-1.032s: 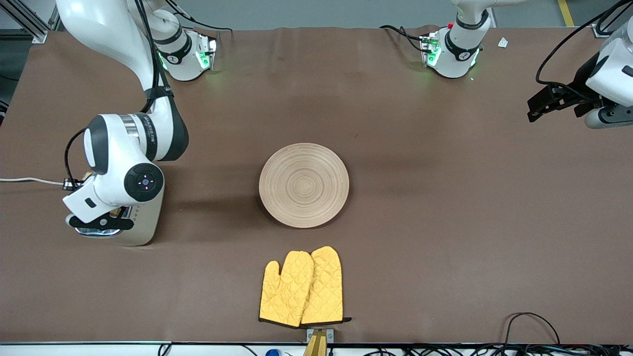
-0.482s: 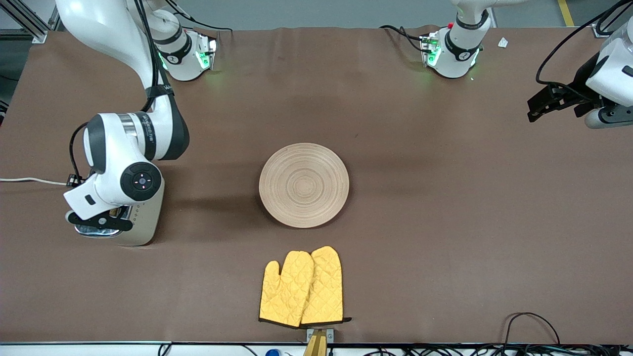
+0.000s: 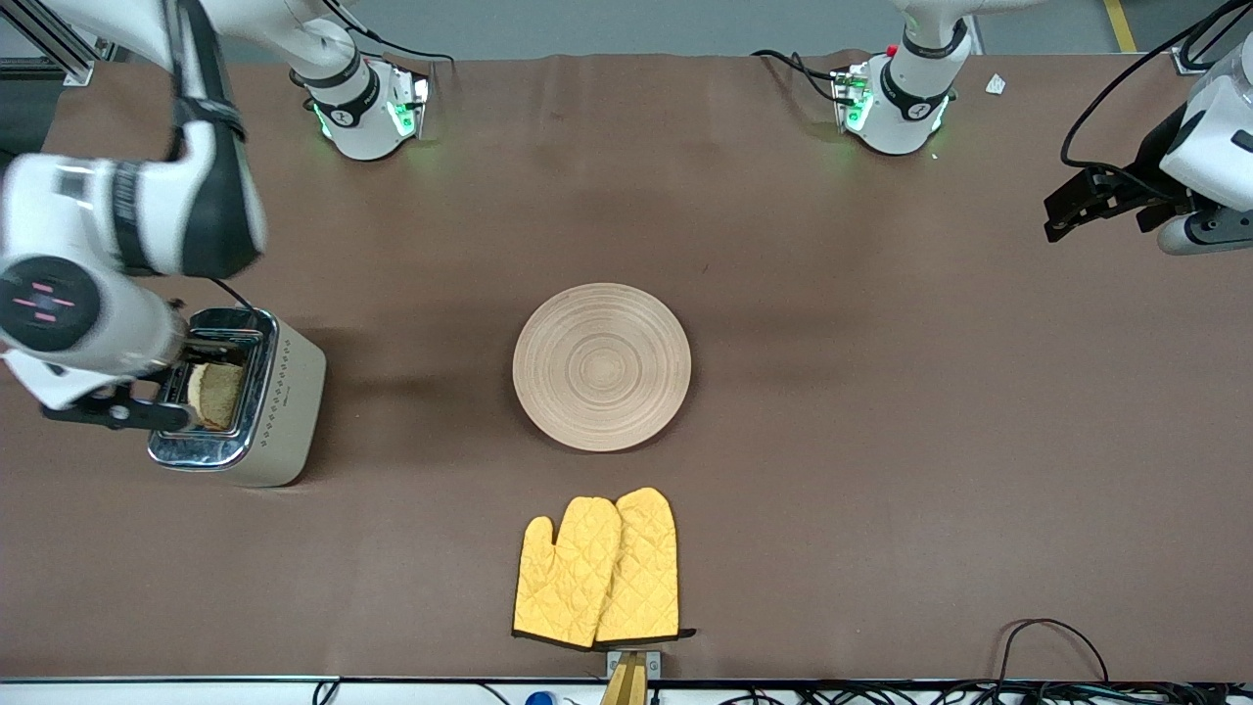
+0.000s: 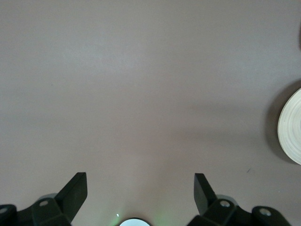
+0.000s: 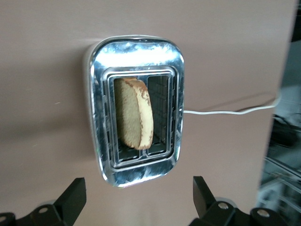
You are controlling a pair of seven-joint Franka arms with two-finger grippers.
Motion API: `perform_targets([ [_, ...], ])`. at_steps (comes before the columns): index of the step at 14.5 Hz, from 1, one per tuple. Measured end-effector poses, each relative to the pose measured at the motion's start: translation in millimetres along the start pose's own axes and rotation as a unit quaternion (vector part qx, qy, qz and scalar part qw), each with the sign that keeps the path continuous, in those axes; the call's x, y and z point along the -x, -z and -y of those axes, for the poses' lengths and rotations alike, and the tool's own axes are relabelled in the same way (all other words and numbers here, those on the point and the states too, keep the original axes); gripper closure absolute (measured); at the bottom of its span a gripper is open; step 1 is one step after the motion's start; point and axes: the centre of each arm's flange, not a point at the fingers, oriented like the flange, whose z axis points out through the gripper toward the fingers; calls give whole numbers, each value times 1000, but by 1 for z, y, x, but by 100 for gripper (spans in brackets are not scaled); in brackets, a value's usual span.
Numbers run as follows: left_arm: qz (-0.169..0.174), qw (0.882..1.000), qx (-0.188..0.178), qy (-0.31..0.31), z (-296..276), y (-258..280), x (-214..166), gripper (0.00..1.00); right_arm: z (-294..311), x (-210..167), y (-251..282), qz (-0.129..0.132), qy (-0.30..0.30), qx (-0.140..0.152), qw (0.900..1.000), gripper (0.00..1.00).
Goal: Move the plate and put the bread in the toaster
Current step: 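Open the right gripper and release the bread in the slot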
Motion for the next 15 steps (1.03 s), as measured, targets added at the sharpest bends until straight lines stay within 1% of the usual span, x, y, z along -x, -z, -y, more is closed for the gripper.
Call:
perform_targets([
  [1,0,1000,0,0,0,0,0,0,-15,6,9,-6,9,-29,1000,0],
  [2,0,1000,0,0,0,0,0,0,-28,13,20,-12,20,-51,998,0],
  [5,0,1000,0,0,0,0,0,0,-57,42,48,-18,27,-91,995,0],
  [7,0,1000,0,0,0,0,0,0,-70,60,65,-24,25,-107,994,0],
  [9,0,1000,0,0,0,0,0,0,-84,72,77,-36,18,-117,992,0],
  [12,0,1000,0,0,0,0,0,0,-112,77,77,-43,-4,-141,989,0],
  [15,0,1000,0,0,0,0,0,0,-129,80,78,-54,-18,-148,987,0],
])
